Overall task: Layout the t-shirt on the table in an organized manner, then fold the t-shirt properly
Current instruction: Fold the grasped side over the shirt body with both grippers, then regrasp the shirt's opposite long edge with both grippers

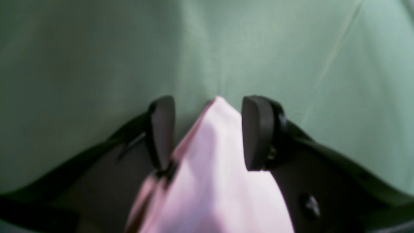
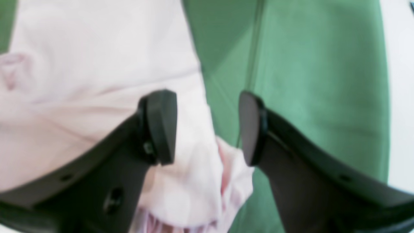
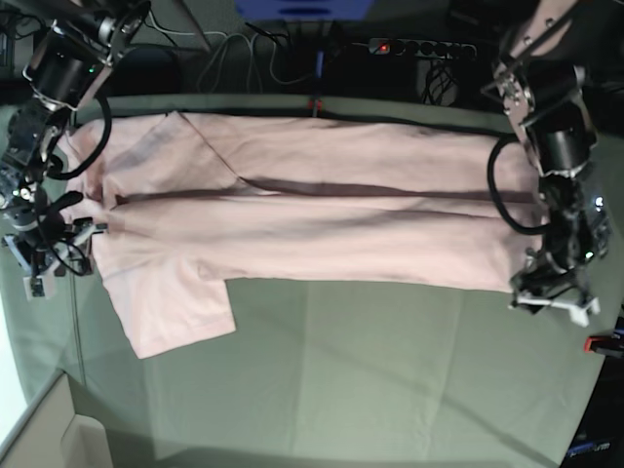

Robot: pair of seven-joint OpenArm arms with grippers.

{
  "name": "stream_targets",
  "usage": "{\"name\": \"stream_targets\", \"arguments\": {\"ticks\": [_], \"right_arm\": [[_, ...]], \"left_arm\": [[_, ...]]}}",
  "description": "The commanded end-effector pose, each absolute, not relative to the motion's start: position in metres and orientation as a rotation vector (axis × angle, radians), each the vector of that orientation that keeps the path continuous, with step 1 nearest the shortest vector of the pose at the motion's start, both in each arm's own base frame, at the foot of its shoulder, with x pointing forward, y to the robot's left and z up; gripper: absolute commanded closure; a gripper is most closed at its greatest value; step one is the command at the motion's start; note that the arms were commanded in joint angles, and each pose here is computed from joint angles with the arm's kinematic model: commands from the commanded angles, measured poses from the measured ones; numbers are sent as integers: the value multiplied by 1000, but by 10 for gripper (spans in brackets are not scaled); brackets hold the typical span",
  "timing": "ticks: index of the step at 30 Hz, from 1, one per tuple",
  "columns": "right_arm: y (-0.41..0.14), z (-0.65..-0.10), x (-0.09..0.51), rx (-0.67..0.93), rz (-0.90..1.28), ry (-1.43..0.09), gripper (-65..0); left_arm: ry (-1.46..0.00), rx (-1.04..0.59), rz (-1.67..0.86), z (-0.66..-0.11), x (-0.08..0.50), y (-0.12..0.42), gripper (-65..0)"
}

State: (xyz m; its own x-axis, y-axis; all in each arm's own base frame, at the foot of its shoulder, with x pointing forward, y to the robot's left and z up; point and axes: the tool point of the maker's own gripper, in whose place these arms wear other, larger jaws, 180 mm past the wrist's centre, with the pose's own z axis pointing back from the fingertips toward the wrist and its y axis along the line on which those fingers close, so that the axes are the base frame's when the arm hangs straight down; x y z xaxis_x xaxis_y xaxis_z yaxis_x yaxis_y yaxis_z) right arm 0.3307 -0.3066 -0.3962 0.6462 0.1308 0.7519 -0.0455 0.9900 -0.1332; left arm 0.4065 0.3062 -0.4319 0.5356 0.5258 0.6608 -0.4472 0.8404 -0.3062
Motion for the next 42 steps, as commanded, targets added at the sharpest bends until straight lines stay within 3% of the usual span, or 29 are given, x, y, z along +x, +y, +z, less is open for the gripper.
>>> {"name": "stream_targets", "arguments": {"ticks": [1,13,32,40,42], "right_arm": [[-312,-381,340,-123,100,-904,-310],[-313,-378,344,-126,99,-901,-313],[-307,-403,368,-19,45,-852,-314],[-309,-428,380,70,-6,-774,-314],[-304,-438,376,91,-9,-746,-315]], "left_arm": [[-882,-86,548,-418,425,308,-325],[-875,-3,409,-457,416,288,-325],[-856,16,396,-461,410,293,-319],[-837,16,396,-470,400,293,-12],[-841,12,404,-470,398,294,0]]}}
